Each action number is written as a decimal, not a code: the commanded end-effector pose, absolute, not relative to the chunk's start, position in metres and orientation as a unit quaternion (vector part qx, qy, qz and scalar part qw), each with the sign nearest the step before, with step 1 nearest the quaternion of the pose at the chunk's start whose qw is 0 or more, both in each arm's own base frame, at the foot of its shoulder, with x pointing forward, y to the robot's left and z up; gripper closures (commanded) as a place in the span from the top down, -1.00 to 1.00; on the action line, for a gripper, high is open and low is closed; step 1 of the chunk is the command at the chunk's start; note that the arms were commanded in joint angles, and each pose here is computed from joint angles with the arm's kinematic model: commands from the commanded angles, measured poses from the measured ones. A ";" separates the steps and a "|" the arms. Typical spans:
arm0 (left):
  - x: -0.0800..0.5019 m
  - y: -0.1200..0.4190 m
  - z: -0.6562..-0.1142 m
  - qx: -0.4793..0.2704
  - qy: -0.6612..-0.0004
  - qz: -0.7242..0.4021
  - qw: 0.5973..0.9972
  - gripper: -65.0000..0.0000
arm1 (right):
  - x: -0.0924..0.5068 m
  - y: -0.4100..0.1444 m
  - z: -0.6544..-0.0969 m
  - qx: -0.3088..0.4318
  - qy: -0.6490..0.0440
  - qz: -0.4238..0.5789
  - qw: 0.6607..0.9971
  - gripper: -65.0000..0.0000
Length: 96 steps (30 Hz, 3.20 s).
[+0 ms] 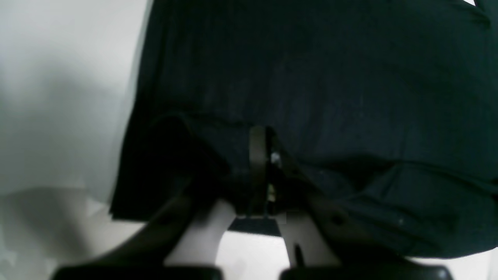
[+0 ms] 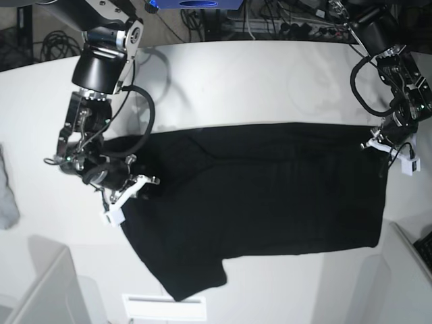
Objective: Fold the T-shirt properly
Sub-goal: 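Carry the shoulder corners over the shirt body toward the hem, then drag the shirt back toward the robot with both grippers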
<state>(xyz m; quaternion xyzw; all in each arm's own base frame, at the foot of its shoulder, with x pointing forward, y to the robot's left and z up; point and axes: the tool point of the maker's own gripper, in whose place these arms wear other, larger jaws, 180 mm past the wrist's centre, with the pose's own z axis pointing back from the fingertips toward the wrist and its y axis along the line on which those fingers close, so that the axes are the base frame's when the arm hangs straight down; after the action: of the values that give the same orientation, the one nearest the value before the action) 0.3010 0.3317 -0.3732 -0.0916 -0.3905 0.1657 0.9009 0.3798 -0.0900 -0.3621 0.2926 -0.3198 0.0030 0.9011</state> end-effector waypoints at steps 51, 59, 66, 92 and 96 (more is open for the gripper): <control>0.218 0.392 -0.397 -0.072 -0.400 0.346 0.845 0.49 | 0.281 -0.204 -0.411 0.239 -0.372 -0.337 0.831 0.20; 0.237 0.381 -0.420 -0.117 -0.383 0.376 0.836 0.36 | 0.282 -0.204 -0.434 0.241 -0.352 -0.358 0.831 0.20; 0.247 0.366 -0.436 -0.144 -0.364 0.381 0.838 0.11 | 0.297 -0.199 -0.428 0.250 -0.357 -0.350 0.829 0.20; 0.214 0.387 -0.424 -0.092 -0.335 0.330 0.878 -1.00 | 0.294 -0.211 -0.409 0.238 -0.362 -0.330 0.838 -1.00; 0.214 0.386 -0.403 -0.080 -0.331 0.300 0.891 -1.00 | 0.289 -0.217 -0.392 0.225 -0.359 -0.348 0.836 -1.00</control>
<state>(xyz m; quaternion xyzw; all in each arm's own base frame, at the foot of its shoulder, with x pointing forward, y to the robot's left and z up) 0.2061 0.3722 -0.4188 -0.0950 -0.3039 0.3047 0.8976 0.2815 -0.2078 -0.4034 0.2316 -0.3336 -0.3521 0.8432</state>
